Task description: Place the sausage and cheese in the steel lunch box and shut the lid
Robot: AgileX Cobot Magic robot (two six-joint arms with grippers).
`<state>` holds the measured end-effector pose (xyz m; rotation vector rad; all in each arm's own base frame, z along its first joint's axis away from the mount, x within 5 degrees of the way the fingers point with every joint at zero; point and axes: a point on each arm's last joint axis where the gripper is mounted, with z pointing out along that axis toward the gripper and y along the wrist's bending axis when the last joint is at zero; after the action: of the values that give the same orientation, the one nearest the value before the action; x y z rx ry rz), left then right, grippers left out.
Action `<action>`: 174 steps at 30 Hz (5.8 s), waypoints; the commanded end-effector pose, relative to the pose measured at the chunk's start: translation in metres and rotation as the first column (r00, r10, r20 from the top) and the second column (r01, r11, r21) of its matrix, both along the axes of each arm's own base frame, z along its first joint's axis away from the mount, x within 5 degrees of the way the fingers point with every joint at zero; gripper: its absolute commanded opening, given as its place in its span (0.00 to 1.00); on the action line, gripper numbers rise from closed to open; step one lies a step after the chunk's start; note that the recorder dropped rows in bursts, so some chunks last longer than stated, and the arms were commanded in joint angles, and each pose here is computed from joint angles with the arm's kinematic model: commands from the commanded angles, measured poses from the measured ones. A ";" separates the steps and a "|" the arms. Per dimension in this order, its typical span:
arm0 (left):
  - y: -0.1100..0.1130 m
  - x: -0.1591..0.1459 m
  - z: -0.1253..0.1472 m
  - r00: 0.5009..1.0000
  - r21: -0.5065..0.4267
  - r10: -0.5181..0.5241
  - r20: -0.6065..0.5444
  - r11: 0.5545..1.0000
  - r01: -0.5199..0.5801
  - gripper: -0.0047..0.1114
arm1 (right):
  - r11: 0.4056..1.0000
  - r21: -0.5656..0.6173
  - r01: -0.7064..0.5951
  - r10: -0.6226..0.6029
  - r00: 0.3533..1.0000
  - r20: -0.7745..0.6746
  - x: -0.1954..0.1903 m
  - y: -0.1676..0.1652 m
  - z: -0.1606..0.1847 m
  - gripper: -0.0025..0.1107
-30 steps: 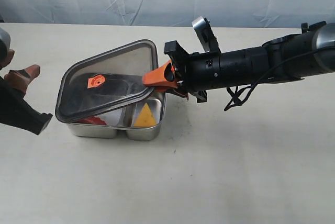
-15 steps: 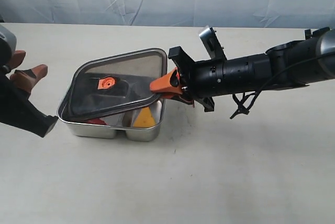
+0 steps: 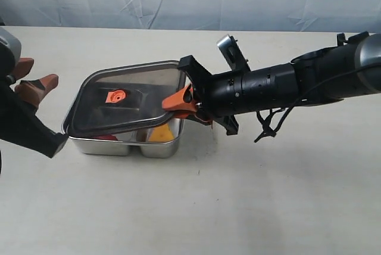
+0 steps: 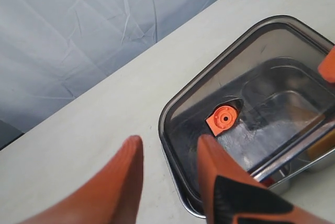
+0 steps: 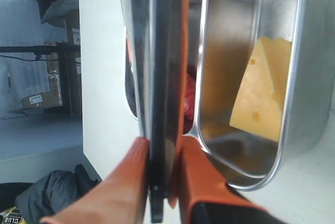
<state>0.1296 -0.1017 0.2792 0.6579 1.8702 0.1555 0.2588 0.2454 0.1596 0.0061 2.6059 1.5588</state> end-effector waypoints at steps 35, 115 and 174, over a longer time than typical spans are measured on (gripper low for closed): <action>-0.003 -0.001 0.001 0.999 -0.022 -0.040 0.009 0.999 0.040 0.33 | 0.979 -0.204 -0.030 0.003 0.991 -0.133 -0.012 -0.007 -0.016 0.47; 0.005 0.003 0.003 0.999 0.026 0.023 0.042 0.999 -0.024 0.04 | 0.851 -0.525 -0.033 0.172 0.960 0.219 0.056 0.014 -0.005 0.02; -0.015 0.127 -0.097 0.968 0.222 0.049 -0.247 0.975 0.008 0.04 | 0.744 -0.642 -0.185 0.519 0.764 0.382 -0.004 0.069 0.045 0.02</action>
<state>0.2496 -0.1130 0.1864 0.8312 2.1106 0.3296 0.2563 0.3084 0.2095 -0.8856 2.5542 0.6004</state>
